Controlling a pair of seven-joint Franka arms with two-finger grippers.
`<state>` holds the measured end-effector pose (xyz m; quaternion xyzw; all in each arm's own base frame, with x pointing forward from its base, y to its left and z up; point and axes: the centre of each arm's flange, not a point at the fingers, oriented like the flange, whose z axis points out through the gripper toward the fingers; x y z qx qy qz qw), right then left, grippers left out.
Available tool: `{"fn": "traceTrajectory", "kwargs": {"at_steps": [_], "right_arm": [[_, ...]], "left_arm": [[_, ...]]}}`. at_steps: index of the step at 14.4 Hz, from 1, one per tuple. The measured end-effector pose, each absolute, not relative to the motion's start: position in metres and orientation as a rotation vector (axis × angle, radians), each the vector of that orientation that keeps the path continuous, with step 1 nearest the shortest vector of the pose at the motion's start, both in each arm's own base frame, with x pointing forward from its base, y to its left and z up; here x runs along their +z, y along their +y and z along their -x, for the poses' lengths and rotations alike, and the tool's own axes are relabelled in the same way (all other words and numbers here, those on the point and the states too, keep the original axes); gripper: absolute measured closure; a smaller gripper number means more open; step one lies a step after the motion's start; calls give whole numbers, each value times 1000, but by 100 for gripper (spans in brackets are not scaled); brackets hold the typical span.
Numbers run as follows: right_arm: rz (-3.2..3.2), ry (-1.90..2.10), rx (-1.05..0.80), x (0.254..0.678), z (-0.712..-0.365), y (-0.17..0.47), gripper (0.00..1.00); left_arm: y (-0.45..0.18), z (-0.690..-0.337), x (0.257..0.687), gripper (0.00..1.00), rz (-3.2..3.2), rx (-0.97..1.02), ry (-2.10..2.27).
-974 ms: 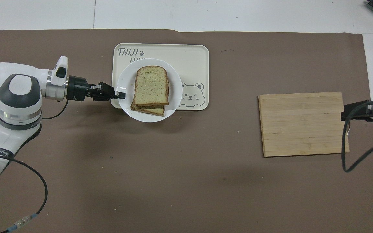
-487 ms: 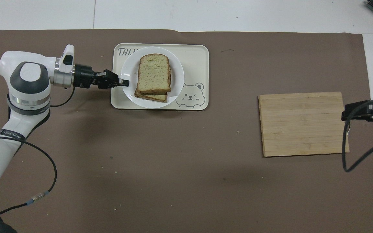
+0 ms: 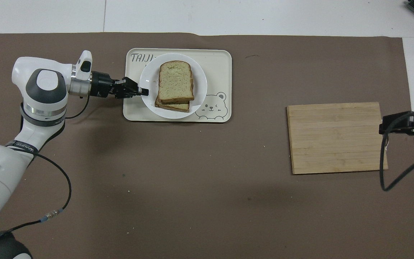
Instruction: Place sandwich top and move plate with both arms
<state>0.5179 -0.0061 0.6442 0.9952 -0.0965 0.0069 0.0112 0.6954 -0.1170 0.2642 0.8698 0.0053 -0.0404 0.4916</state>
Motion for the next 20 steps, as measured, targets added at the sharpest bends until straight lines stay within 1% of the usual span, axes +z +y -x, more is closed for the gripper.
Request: {"fn": "traceTrajectory", "kwargs": {"at_steps": [2, 6, 7, 8, 9, 11, 13, 15, 16, 17, 20], "right_arm": [[-3105, -301, 22, 644, -518, -6, 0], [-3105, -301, 22, 644, -518, -6, 0], [-3105, -301, 22, 644, -518, -6, 0], [-3105, -301, 22, 644, -518, -6, 0], [-3105, -301, 22, 644, -518, -6, 0], [-3105, -301, 22, 644, -518, -6, 0], [-3105, -301, 22, 644, -518, -6, 0], [-3105, -301, 22, 644, -518, -6, 0], [-3105, -301, 22, 644, -518, -6, 0], [-3105, -301, 22, 644, -518, -6, 0], [-3105, -301, 22, 644, -518, -6, 0]], "left_arm": [[-115, -697, 256, 95, -2114, -99, 23], [-114, -700, 257, 95, -2126, -94, 11], [-114, -700, 258, 90, -2126, -93, 11], [-115, -700, 258, 90, -2126, -92, 10], [-115, -700, 258, 82, -2126, -92, 11], [-114, -701, 259, 63, -2126, -92, 12], [-109, -702, 260, 36, -2133, -85, 13], [-102, -708, 273, 15, -2141, -54, 4], [-99, -709, 283, 2, -2156, -40, -11], [-97, -710, 293, 0, -2179, -29, -31], [-90, -708, 335, 0, -2288, -16, -54]]}}
